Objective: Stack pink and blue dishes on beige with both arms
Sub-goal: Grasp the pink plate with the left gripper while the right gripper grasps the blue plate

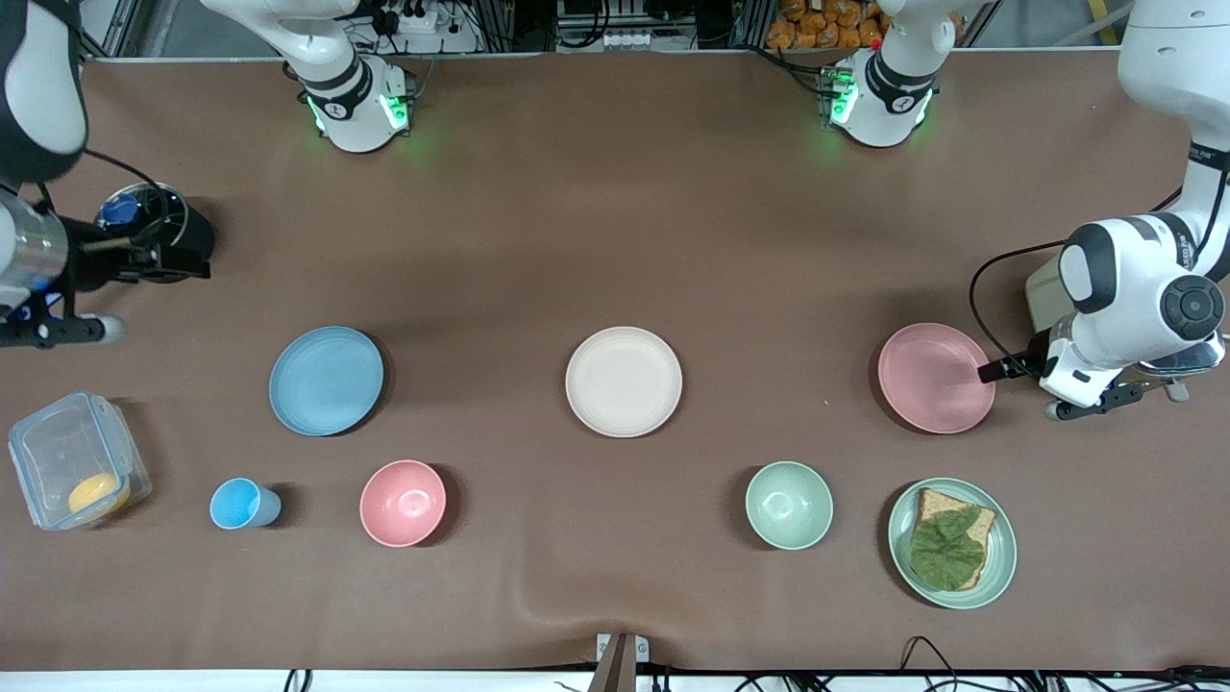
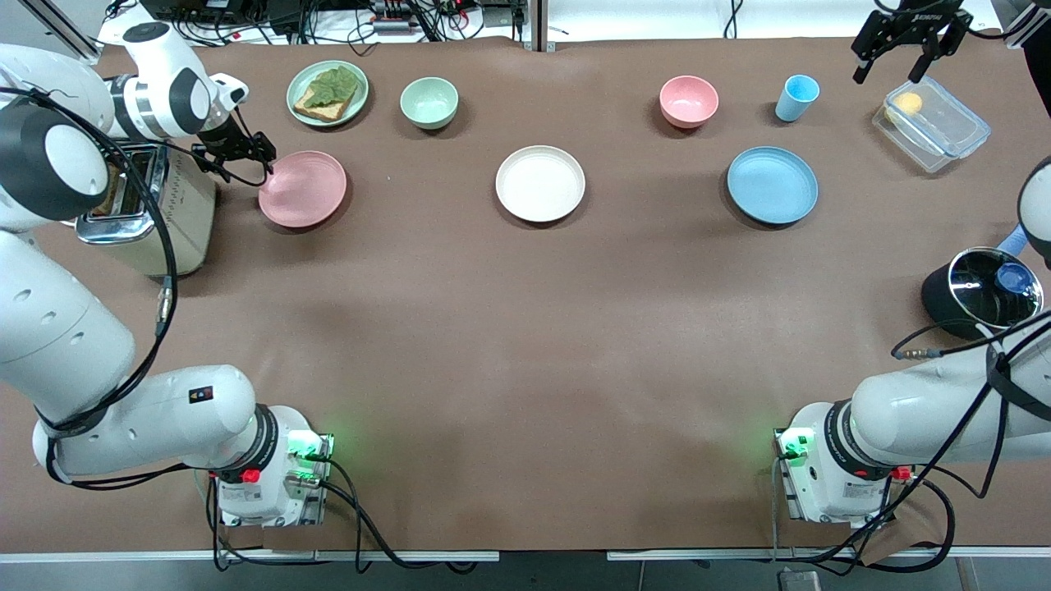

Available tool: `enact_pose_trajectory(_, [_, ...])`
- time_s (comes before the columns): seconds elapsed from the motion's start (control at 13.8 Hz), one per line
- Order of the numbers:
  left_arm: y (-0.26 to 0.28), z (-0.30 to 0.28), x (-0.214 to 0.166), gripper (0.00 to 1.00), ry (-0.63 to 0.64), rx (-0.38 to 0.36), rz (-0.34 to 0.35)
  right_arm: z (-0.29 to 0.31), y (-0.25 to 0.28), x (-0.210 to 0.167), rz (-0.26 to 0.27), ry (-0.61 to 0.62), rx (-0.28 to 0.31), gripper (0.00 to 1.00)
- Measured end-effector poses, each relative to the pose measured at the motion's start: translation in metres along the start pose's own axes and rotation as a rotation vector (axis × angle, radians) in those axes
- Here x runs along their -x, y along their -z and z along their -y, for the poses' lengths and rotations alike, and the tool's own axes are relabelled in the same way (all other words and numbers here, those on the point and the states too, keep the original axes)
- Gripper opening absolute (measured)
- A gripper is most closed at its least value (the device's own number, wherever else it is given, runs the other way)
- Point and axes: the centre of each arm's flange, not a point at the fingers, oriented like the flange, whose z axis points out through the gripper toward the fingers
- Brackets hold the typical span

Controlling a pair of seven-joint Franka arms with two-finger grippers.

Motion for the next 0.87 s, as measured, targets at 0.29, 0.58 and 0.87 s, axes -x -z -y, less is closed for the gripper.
enact_pose_trajectory(0.29, [-0.02,0.013,-0.003,1.0,-0.012,0.006,0.001,-0.037,-0.022,-0.013,0.04,-0.056,-0.025,1.0])
enact_pose_trajectory(0.58, [-0.023,0.007,-0.005,0.96,-0.021,0.01,-0.003,-0.063,-0.064,-0.046,0.058,-0.055,-0.044,1.0])
enact_pose_trajectory(0.87, [-0.036,0.0,-0.004,0.67,-0.033,0.013,0.017,-0.058,-0.126,-0.09,0.038,-0.023,-0.041,1.0])
